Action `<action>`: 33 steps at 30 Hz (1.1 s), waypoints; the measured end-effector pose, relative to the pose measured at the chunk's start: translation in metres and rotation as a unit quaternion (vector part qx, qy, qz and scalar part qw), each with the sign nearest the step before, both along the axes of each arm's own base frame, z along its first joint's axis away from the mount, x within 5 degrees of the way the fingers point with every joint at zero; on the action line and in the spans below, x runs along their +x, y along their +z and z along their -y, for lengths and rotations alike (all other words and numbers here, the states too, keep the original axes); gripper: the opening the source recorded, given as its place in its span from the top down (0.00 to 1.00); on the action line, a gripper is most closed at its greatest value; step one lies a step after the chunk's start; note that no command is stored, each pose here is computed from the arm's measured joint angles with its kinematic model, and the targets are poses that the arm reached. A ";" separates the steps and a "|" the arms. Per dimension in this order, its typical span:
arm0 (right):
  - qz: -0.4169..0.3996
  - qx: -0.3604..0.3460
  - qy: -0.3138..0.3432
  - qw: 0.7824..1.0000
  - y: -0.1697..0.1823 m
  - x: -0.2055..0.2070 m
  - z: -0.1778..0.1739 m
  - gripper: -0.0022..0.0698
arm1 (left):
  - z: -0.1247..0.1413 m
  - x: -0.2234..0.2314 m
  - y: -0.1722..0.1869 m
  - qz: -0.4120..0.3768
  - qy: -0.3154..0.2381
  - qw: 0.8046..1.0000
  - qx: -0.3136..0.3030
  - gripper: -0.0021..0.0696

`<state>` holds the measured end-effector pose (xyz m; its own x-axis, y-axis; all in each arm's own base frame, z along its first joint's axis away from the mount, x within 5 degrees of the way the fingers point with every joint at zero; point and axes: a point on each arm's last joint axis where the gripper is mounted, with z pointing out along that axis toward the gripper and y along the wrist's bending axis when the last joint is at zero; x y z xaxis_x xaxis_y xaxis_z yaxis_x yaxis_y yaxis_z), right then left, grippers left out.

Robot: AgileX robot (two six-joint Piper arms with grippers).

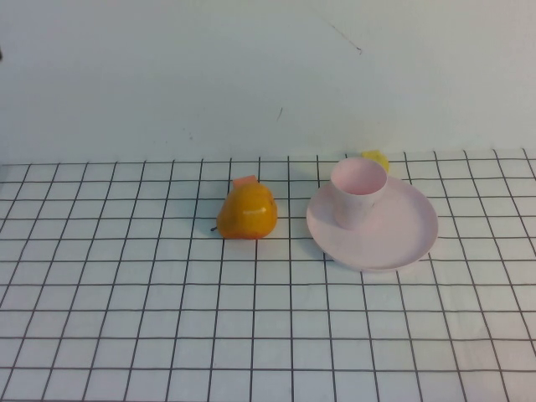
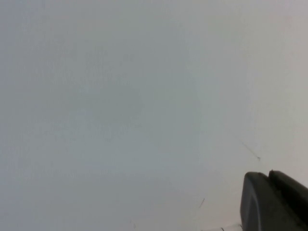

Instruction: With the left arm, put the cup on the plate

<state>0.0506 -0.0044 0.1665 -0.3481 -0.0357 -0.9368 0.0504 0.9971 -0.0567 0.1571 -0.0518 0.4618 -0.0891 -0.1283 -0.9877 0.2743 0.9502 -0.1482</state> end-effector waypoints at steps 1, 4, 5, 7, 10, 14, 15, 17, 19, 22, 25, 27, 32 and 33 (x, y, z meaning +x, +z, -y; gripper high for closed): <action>0.000 0.000 0.000 1.000 0.000 0.000 0.000 0.97 | -0.004 -0.004 -0.007 -0.003 0.006 1.000 -0.011 0.97; 0.000 0.000 0.000 1.000 0.000 0.000 0.000 0.97 | -0.013 -0.014 -0.038 -0.018 0.022 0.999 -0.024 0.97; 0.000 0.000 0.000 1.000 0.000 0.000 0.000 0.97 | -0.015 -0.019 -0.047 -0.019 0.025 0.999 -0.026 0.97; 0.000 0.000 0.000 1.000 0.000 0.000 0.000 0.97 | -0.020 -0.029 -0.063 -0.024 0.031 0.999 -0.026 0.97; 0.000 0.000 0.000 1.000 0.000 0.000 0.000 0.97 | -0.027 -0.048 -0.087 -0.025 0.041 0.999 -0.026 0.97; 0.000 0.000 0.000 1.000 0.000 0.000 0.000 0.97 | -0.036 -0.069 -0.124 -0.032 0.060 0.997 -0.024 0.97; 0.000 0.000 0.000 1.000 0.000 0.000 0.000 0.97 | -0.039 -0.074 -0.133 -0.033 0.066 0.997 -0.024 0.97; 0.000 0.000 0.000 1.000 0.000 0.000 0.000 0.97 | -0.042 -0.081 -0.150 -0.035 0.079 0.996 -0.024 0.97; 0.000 0.000 0.000 1.000 0.000 0.000 0.000 0.97 | -0.045 -0.087 -0.169 -0.039 0.093 0.995 -0.023 0.97; 0.000 0.000 0.000 1.000 0.000 0.000 0.000 0.97 | -0.049 -0.094 -0.193 -0.044 0.112 0.992 -0.025 0.97; 0.000 0.000 0.000 1.000 0.000 0.000 0.000 0.97 | -0.051 -0.097 -0.221 -0.062 0.129 0.989 -0.028 0.97; 0.000 0.000 0.000 1.000 0.000 0.000 0.000 0.97 | -0.052 -0.099 -0.236 -0.070 0.140 0.987 -0.032 0.97; 0.000 0.000 0.000 1.000 0.000 0.000 0.000 0.97 | -0.054 -0.101 -0.268 -0.086 0.163 0.982 -0.036 0.97; 0.000 0.000 0.000 1.000 0.000 0.000 0.000 0.97 | -0.055 -0.102 -0.273 -0.089 0.166 0.981 -0.035 0.97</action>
